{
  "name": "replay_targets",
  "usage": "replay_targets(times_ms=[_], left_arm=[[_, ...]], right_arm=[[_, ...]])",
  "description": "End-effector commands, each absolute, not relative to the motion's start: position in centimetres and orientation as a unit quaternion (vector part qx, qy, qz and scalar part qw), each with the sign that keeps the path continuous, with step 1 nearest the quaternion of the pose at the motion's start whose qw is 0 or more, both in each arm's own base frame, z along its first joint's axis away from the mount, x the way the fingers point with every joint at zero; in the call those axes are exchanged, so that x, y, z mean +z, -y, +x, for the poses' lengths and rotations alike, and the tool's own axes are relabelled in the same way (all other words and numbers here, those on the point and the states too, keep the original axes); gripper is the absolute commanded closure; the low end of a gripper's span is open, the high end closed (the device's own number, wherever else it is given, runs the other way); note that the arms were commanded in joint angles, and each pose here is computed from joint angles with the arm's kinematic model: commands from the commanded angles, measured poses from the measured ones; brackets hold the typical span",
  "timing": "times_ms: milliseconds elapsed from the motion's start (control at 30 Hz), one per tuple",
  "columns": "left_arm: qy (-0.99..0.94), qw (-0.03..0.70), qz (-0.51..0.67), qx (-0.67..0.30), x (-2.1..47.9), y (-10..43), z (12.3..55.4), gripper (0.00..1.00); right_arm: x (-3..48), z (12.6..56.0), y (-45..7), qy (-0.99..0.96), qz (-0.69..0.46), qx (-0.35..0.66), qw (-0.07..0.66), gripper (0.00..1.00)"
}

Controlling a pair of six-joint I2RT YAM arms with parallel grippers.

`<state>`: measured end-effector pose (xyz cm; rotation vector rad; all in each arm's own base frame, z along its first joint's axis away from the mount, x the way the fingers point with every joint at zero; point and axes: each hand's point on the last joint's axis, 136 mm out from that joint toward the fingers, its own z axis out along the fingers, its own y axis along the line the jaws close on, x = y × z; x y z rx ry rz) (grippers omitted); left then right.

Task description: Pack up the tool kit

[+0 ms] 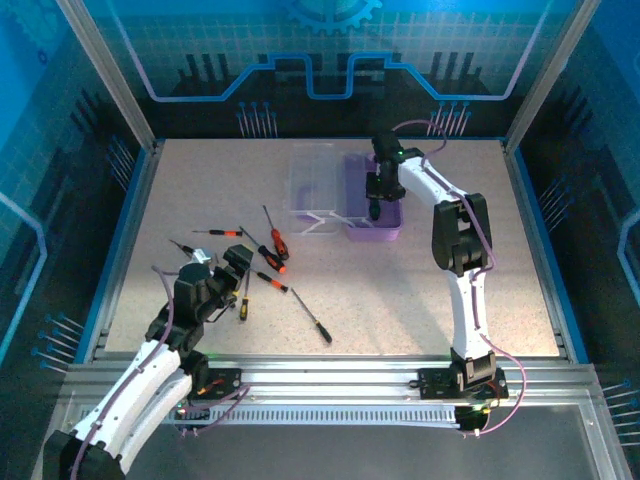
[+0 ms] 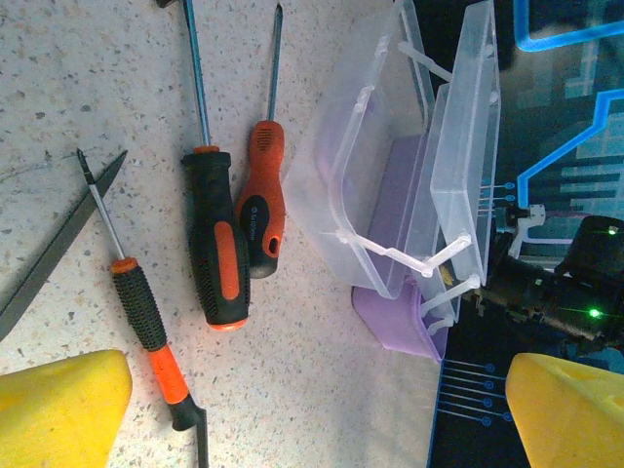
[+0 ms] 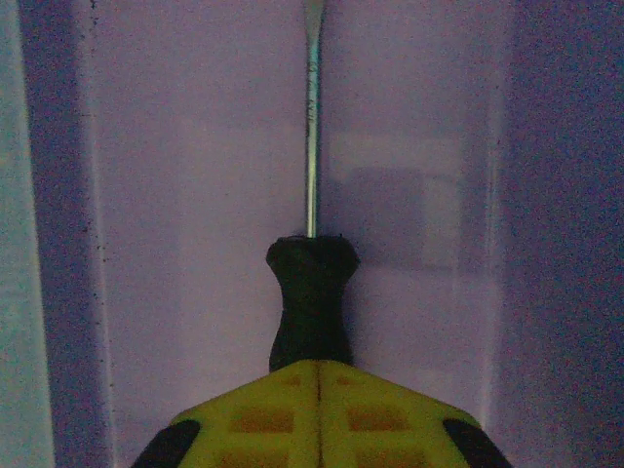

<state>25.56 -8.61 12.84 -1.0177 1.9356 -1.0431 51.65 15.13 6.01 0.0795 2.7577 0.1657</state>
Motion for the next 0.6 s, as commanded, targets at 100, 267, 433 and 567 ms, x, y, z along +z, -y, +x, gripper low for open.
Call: replay_targets(times_ms=[100,267,433,567], left_arm=[[-0.75,0.354,-0.395,-0.395,13.3,8.4,25.4,0.04],[-0.757,0.357,-0.383,-0.391,13.6,8.5,25.5,0.04],[-0.79,0.349,-0.35,-0.364,13.8,9.0,25.7,0.02],[-0.805,0.34,-0.338,-0.349,14.0,9.2,26.2,0.02]], right_arm=[[9.7,51.9,-13.6,-0.973,0.044,0.051,0.219,1.0],[11.6,52.0,-13.3,-0.968,0.044,0.059,0.238,0.95],[14.4,51.3,-13.4,-0.96,0.042,0.074,0.265,0.89],[16.3,50.1,-13.4,-0.952,0.048,0.095,0.288,0.89]])
